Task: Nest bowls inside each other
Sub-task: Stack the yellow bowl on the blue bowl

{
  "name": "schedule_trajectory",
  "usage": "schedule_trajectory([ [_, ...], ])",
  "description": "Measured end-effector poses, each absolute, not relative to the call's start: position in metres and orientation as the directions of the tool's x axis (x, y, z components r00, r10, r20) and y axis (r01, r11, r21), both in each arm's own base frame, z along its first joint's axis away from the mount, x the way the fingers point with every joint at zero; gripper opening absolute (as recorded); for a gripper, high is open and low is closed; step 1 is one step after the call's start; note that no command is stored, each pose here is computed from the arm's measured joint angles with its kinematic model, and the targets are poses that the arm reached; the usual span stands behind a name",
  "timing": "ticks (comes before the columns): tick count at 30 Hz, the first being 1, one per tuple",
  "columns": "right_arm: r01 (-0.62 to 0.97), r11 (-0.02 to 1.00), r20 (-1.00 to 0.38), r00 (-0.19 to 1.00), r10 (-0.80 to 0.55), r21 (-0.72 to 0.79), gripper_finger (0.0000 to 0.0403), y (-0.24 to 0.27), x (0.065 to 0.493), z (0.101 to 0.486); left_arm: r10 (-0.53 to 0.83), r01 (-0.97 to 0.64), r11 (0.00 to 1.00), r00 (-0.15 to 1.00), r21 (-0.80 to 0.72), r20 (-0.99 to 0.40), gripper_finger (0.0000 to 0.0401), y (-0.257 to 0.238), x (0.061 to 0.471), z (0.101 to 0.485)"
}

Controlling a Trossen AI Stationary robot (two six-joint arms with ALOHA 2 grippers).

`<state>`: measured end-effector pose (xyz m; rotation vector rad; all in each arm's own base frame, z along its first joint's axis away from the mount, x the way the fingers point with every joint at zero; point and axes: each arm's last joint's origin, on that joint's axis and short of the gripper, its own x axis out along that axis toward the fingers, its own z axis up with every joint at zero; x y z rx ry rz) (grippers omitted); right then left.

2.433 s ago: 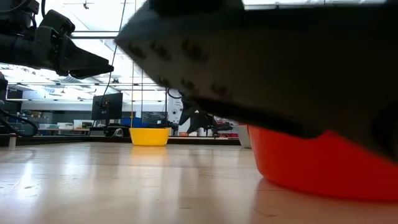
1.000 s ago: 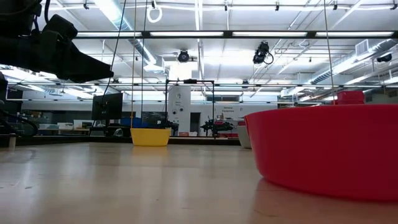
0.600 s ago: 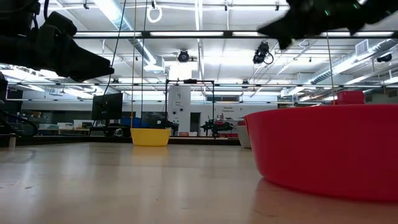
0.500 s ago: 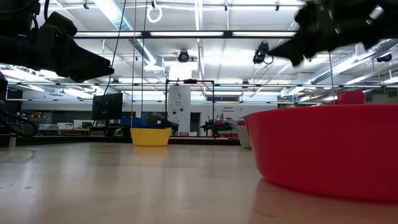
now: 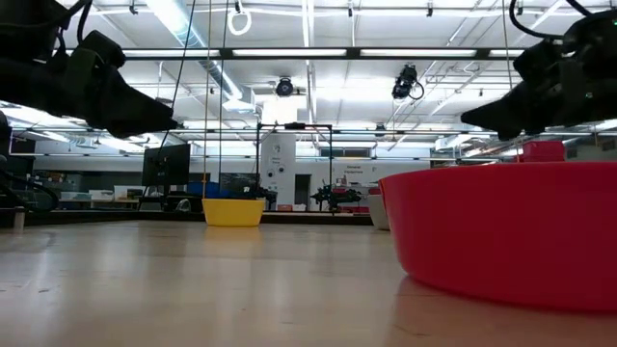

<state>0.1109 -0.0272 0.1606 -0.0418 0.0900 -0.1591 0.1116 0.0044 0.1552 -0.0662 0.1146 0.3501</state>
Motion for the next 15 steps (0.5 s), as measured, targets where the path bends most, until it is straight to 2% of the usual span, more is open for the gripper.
schedule_trajectory([
  [6, 0.18, 0.976, -0.081, 0.978, -0.191, -0.123, 0.0, -0.025, 0.1, 0.16, 0.362, -0.373, 0.926, 0.921, -0.053, -0.145, 0.0286, 0.005, 0.113, 0.153],
  [9, 0.195, 0.968, -0.029, 0.979, -0.202, -0.156, 0.0, -0.025, 0.098, 0.164, 0.362, -0.372, 0.926, 0.923, -0.059, -0.13, 0.0286, 0.005, 0.114, 0.154],
  [15, 0.201, 0.966, -0.041, 0.977, -0.21, -0.162, 0.0, -0.025, 0.098, 0.163, 0.408, -0.421, 0.904, 0.901, -0.077, -0.146, 0.0286, 0.006, 0.116, 0.153],
])
